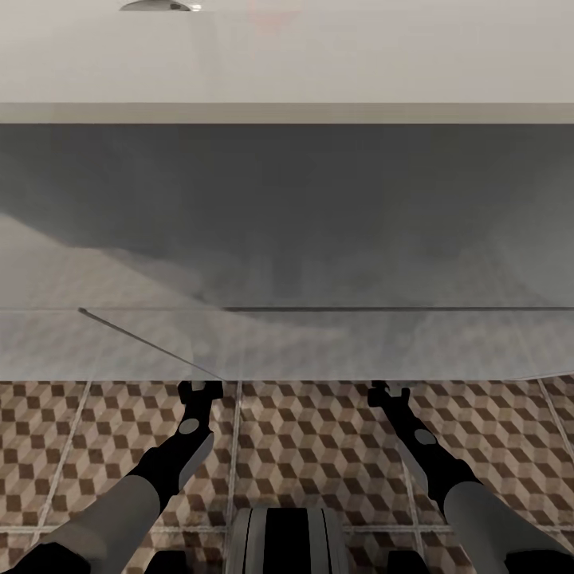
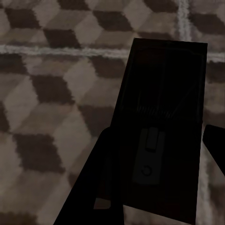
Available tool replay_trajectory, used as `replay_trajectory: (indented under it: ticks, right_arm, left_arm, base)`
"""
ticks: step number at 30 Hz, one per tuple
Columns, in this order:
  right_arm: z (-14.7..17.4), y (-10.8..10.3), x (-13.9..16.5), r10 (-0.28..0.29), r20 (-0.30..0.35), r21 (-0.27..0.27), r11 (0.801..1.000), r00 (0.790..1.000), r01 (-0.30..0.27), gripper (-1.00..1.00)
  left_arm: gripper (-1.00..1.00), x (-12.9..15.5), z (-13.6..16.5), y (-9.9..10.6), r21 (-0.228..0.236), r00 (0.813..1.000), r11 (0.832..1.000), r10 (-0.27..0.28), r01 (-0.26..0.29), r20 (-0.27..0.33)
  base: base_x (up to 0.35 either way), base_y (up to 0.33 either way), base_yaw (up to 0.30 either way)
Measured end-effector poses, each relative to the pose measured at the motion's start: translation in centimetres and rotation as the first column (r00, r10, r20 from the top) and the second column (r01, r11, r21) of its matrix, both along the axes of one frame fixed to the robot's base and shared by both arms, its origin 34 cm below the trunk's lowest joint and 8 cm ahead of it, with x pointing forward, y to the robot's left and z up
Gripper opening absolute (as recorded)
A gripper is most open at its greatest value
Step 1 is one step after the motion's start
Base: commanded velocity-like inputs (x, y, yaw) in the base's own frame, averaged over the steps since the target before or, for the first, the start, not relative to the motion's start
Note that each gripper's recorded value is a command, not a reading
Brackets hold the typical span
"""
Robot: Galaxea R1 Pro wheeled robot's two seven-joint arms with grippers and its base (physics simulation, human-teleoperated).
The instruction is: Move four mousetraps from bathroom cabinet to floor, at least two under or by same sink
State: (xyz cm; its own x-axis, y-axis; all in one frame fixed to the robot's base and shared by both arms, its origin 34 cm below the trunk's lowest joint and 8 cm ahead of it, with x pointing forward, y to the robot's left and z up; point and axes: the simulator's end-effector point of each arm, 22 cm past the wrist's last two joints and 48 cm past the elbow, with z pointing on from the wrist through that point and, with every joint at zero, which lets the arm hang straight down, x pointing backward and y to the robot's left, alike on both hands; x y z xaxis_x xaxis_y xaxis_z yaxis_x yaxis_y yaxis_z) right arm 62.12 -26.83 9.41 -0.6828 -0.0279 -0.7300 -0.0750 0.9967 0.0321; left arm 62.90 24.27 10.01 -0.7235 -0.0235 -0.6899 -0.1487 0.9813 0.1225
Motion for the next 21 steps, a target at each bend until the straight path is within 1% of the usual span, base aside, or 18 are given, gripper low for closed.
replay_trajectory:
  ticks: [8,13,21]
  right_arm:
    - [0.2,-0.1,0.2,-0.004,0.006,0.0,1.0,1.0,0.004,-1.0]
    - [0.8,0.0,1.2,-0.005,0.032,0.003,1.0,0.999,0.005,-1.0]
    - [1.0,0.0,1.4,-0.007,0.037,0.005,1.0,0.999,0.007,-1.0]
  left_arm:
    - [-1.0,0.0,0.0,-0.1,0.0,1.0,1.0,-0.002,0.002,-0.001]
    - [-1.0,0.0,0.0,-0.1,0.0,1.0,1.0,-0.004,0.004,-0.001]
    - [-1.0,0.0,0.0,0.1,0.001,1.0,1.0,-0.001,0.001,-0.001]
  base:
    - [0.0,0.0,0.0]
    - [0.0,0.0,0.0]
    - [0.0,0.0,0.0]
